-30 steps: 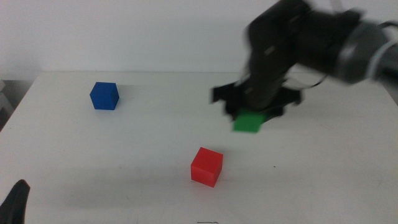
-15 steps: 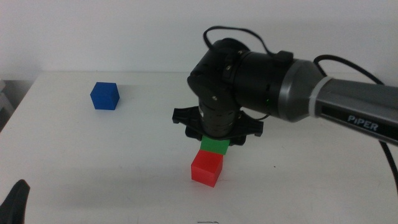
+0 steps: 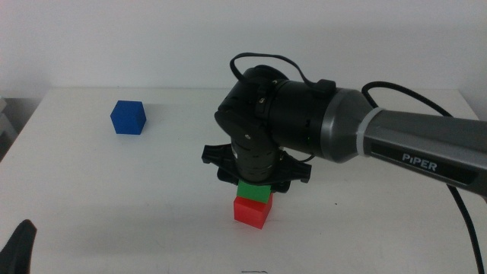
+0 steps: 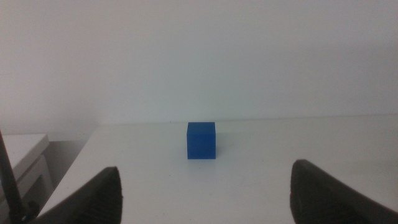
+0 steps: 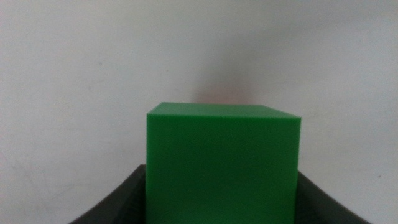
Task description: Stack red cubes first, then green, then blue cubes in a specific spot.
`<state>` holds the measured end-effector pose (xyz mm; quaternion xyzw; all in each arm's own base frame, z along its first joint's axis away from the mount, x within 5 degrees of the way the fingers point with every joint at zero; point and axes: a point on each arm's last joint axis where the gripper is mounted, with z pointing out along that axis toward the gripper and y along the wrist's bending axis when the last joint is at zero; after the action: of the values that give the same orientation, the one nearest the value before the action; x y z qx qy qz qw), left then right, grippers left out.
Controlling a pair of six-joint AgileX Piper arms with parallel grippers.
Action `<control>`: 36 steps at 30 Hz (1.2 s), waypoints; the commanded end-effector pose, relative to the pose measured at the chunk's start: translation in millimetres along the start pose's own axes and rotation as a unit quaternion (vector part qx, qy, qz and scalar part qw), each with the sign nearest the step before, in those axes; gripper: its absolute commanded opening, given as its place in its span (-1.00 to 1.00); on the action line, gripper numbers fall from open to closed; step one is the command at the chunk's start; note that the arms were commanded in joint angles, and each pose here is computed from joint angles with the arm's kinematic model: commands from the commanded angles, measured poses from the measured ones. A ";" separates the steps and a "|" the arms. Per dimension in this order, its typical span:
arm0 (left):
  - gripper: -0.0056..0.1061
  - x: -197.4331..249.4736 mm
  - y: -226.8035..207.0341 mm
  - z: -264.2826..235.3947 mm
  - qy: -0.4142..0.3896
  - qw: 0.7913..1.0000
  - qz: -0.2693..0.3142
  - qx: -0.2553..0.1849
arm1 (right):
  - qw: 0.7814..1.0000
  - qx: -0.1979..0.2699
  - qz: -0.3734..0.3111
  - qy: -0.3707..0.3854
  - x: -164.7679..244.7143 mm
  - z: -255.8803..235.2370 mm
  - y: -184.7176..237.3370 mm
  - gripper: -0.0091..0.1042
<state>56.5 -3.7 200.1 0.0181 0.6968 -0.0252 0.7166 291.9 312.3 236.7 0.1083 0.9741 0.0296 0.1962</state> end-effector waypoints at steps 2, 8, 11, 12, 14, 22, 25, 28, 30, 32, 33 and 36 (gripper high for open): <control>0.73 -9.7 0.8 -2.1 -0.053 0.999 -0.008 -0.004 | 0.999 -0.035 0.007 -0.034 -9.1 -28.7 2.9 -0.86; 0.73 -9.7 0.8 -2.1 -0.053 0.999 -0.008 -0.004 | 0.999 -0.023 0.011 -0.025 -4.0 -17.9 5.6 -0.86; 0.73 -9.7 0.8 -2.1 -0.053 0.999 -0.008 -0.004 | 0.999 -0.019 0.010 -0.023 -3.4 -15.5 5.8 -0.86; 0.73 -9.7 0.8 -2.1 -0.053 0.999 -0.008 -0.004 | 0.999 -0.019 0.010 -0.023 -3.4 -15.5 5.8 -0.86; 0.73 -9.7 0.8 -2.1 -0.053 0.999 -0.008 -0.004 | 0.999 -0.019 0.010 -0.023 -3.4 -15.5 5.8 -0.85; 0.73 -9.7 0.8 -2.1 -0.053 0.999 -0.008 -0.004 | 0.999 -0.036 0.007 -0.029 -2.5 -32.6 5.4 0.68; 0.73 -9.7 0.8 -2.1 -0.053 0.999 -0.008 -0.004 | 0.997 -0.061 0.000 -0.047 -0.3 -60.8 4.4 0.68; 0.73 -9.7 0.8 -2.1 -0.053 0.999 -0.008 -0.004 | 0.994 -0.076 -0.005 -0.072 -0.4 -96.4 -5.0 0.68; 0.73 -9.7 0.8 -2.1 -0.053 0.999 -0.008 -0.004 | 0.992 -0.074 -0.009 -0.098 -1.6 -123.1 -16.9 0.68; 0.73 -9.7 0.8 -2.1 -0.053 0.999 -0.008 -0.004 | 0.990 -0.057 -0.013 -0.126 -2.0 -148.1 -32.0 0.68; 0.73 -9.7 0.8 -2.1 -0.053 0.999 -0.008 -0.004 | 0.989 -0.049 -0.015 -0.137 -1.3 -158.0 -38.2 0.68; 0.73 -9.7 0.8 -2.1 -0.053 0.999 -0.008 -0.004 | 0.985 -0.056 -0.062 -0.154 -0.4 -182.6 -58.6 0.68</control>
<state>56.5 -3.7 200.1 0.0181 0.6968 -0.0252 0.7166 221.3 279.4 366.2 0.0553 0.9448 0.0702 0.3152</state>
